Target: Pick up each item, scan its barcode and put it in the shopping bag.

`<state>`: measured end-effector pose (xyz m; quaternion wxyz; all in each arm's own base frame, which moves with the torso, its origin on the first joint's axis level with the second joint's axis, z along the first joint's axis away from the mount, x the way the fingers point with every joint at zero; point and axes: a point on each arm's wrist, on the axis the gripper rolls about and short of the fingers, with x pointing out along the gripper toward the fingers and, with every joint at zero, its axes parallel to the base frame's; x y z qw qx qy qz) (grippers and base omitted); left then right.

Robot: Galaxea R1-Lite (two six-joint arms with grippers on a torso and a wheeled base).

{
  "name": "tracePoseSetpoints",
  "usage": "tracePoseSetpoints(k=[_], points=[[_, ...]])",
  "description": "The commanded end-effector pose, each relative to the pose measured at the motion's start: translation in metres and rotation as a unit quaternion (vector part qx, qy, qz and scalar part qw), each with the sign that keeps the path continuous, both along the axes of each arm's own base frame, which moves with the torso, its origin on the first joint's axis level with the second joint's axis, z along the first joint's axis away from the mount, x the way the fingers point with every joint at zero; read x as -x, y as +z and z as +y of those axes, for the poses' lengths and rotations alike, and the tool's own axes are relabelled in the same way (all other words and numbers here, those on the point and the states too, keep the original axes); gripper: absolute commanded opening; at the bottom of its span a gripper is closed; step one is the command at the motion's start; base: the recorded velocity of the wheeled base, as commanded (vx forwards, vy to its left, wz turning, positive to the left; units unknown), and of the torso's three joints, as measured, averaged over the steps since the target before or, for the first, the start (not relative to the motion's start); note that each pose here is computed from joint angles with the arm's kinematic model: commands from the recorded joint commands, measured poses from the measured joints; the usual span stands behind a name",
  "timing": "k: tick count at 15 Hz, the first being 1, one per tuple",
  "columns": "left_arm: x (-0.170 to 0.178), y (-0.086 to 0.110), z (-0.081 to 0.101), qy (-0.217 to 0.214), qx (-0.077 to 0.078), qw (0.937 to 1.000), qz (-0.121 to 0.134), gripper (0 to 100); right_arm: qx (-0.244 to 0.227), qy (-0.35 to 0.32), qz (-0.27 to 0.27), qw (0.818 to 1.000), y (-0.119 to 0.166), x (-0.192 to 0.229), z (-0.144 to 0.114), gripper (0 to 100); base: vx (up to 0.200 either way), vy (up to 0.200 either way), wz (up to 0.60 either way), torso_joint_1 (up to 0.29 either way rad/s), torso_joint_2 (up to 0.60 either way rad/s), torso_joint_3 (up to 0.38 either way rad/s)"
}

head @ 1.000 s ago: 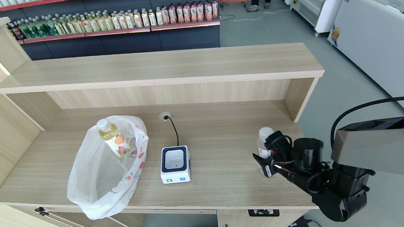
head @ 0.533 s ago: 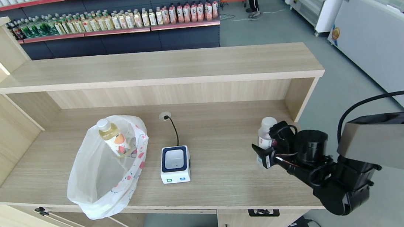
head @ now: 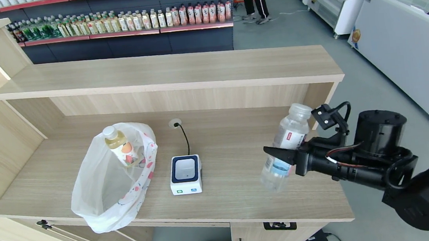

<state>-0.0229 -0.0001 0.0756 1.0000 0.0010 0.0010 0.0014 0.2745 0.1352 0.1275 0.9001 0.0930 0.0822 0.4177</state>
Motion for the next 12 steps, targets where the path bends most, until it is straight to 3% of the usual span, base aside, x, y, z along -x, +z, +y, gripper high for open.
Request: tracePoseSetpoints(k=[1, 4, 7, 10, 12], points=[[0.0, 0.0, 0.0, 0.0, 0.0, 1.0, 0.0, 100, -0.019, 0.029, -0.025, 0.999, 0.026, 0.027, 0.002, 0, 0.0, 0.0, 0.0, 0.0, 0.0, 0.0], [0.0, 0.0, 0.0, 0.0, 0.0, 1.0, 0.0, 100, -0.089, 0.054, 0.023, 0.994, 0.065, 0.03, 0.016, 0, 0.0, 0.0, 0.0, 0.0, 0.0, 0.0], [0.0, 0.0, 0.0, 0.0, 0.0, 1.0, 0.0, 100, -0.136, 0.082, 0.08, 0.984, 0.073, 0.044, 0.022, 0, 0.0, 0.0, 0.0, 0.0, 0.0, 0.0], [0.0, 0.0, 0.0, 0.0, 0.0, 1.0, 0.0, 100, -0.129, 0.152, 0.118, 0.973, 0.064, 0.059, 0.031, 0, 0.0, 0.0, 0.0, 0.0, 0.0, 0.0], [0.0, 0.0, 0.0, 0.0, 0.0, 1.0, 0.0, 100, -0.121, 0.156, 0.125, 0.972, 0.054, 0.053, 0.034, 0, 0.0, 0.0, 0.0, 0.0, 0.0, 0.0]])
